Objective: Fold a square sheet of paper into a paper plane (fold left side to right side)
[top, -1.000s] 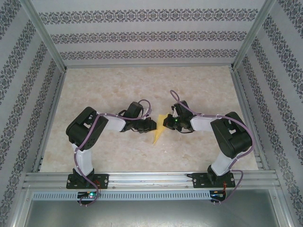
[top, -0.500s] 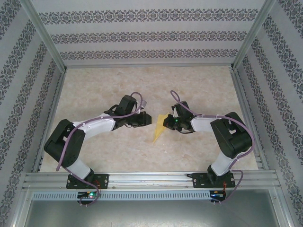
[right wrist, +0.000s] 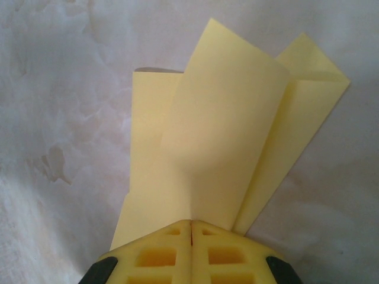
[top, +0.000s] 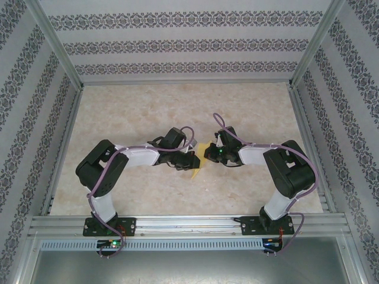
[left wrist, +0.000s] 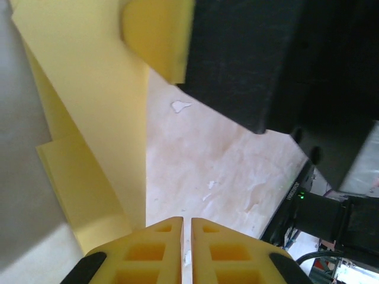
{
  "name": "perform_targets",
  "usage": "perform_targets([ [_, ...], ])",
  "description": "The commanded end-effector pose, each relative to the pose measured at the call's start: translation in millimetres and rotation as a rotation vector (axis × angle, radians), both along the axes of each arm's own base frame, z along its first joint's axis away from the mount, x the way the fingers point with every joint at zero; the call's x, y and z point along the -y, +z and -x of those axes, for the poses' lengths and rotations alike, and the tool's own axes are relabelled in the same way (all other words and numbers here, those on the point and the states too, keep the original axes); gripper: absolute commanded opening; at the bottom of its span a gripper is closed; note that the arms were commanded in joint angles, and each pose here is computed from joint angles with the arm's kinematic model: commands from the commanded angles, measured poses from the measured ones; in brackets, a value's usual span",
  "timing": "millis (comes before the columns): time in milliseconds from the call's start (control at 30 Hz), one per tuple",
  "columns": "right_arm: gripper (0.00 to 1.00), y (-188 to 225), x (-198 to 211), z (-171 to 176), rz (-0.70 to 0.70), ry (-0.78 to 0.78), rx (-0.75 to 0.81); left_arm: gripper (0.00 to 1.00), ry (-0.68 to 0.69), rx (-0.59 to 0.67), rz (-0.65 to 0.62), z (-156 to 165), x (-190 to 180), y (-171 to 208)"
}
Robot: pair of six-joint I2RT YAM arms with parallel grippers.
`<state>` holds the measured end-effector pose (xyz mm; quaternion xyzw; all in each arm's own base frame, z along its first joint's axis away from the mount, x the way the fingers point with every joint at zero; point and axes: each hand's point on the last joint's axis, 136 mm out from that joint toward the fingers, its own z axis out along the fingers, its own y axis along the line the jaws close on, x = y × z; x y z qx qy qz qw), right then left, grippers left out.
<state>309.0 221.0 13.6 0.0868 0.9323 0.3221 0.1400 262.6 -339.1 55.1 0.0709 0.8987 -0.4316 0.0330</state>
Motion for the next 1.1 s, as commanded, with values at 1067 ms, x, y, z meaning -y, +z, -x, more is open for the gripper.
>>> perform_targets([
  [1067,0.0,-42,21,29,0.156,0.007,-0.147,0.1,0.002,-0.019,-0.142,-1,-13,-45],
])
